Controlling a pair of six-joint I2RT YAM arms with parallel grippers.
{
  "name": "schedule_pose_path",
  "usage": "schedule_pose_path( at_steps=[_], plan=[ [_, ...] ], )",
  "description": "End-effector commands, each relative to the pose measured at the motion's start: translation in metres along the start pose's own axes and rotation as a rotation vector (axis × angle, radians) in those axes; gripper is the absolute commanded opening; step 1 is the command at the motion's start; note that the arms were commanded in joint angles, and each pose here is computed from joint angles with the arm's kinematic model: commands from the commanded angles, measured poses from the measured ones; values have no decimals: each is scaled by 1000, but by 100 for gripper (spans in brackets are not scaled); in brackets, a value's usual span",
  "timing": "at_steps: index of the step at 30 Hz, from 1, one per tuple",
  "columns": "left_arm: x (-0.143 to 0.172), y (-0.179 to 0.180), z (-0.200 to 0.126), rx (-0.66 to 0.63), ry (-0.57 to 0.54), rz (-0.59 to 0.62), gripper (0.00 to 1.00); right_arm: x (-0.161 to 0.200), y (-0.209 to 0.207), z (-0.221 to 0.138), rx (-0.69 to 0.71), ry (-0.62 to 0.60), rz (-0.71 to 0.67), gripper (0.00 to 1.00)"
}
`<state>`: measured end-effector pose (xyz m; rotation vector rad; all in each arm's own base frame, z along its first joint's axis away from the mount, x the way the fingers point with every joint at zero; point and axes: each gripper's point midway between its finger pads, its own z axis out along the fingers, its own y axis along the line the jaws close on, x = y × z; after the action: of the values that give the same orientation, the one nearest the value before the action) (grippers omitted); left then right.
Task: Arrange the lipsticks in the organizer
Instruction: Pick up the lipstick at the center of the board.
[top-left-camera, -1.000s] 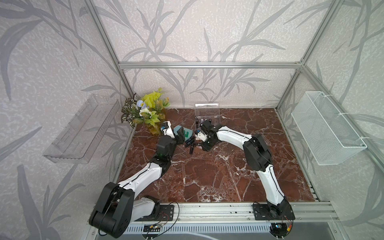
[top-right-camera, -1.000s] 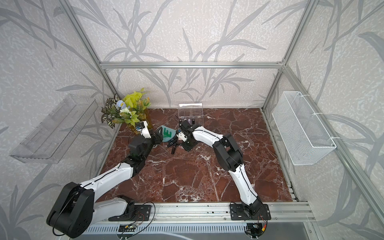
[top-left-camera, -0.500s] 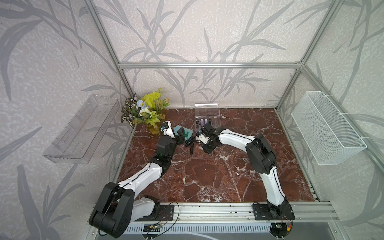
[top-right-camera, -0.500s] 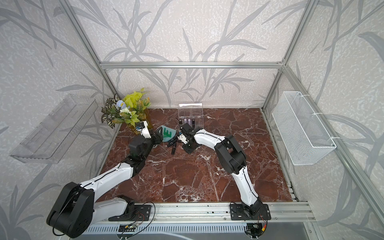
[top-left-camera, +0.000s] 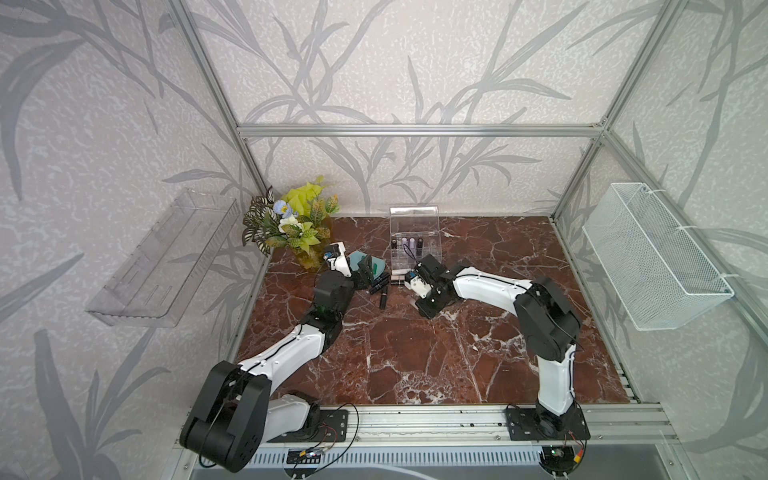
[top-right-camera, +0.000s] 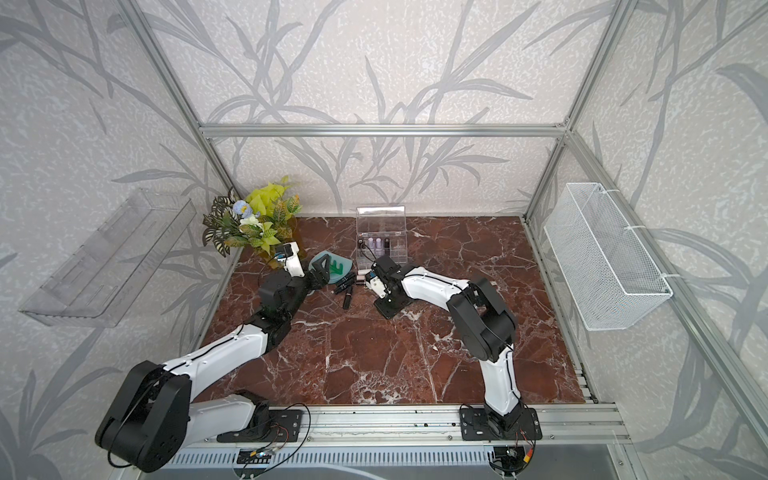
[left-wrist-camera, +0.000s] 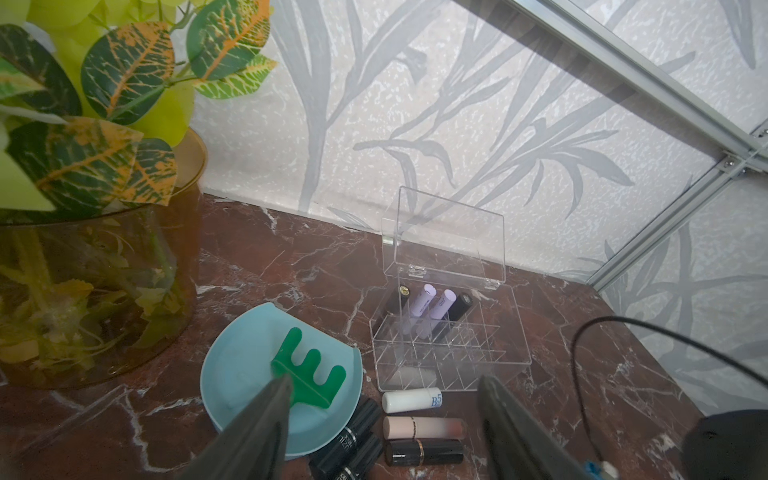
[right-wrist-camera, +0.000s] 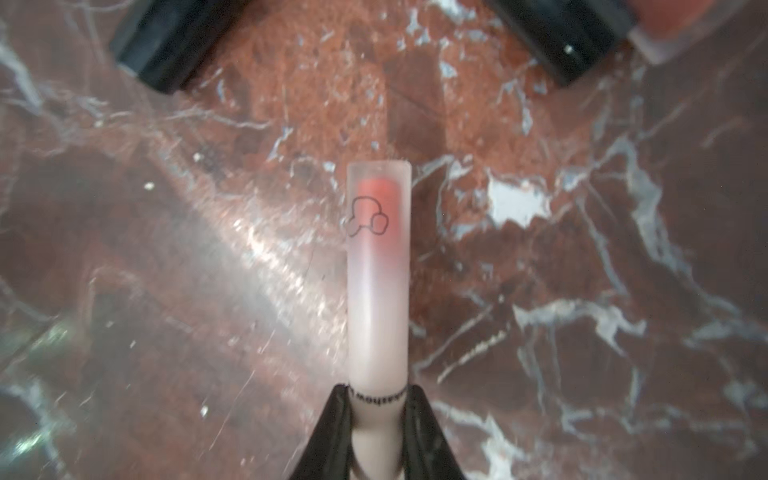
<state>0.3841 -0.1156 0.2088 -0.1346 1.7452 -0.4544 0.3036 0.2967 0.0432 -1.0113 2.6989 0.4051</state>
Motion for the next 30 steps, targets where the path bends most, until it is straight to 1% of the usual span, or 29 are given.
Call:
schedule_pose_path(
  at_steps=[1,5,7,9,11,12,15,20,25,30],
  plan=[
    [-13,-33,8,162,11,-13,83,-19,7,-52,-90,-179,82,13],
    [-10,-73,12,379,90,-30,87,-18,10,-94,-151,-306,139,13],
    [-7,-99,6,534,132,-28,88,-16,13,-109,-183,-350,158,13],
    [-4,-118,2,658,174,-41,87,-15,17,-123,-210,-390,168,13],
    [-1,-132,-2,748,216,-57,87,-13,21,-132,-235,-414,175,13],
    [-1,-139,-6,802,238,-70,86,-13,23,-137,-248,-423,176,14],
    [-2,-154,-14,911,282,-97,82,-15,31,-148,-294,-448,179,14],
    [-2,-163,-23,981,307,-99,78,-24,41,-166,-348,-504,173,13],
    [2,-176,-31,1048,340,-103,69,-29,44,-175,-365,-534,169,13],
    [9,-188,-35,1090,377,-87,68,-31,46,-180,-379,-557,175,13]
  ],
)
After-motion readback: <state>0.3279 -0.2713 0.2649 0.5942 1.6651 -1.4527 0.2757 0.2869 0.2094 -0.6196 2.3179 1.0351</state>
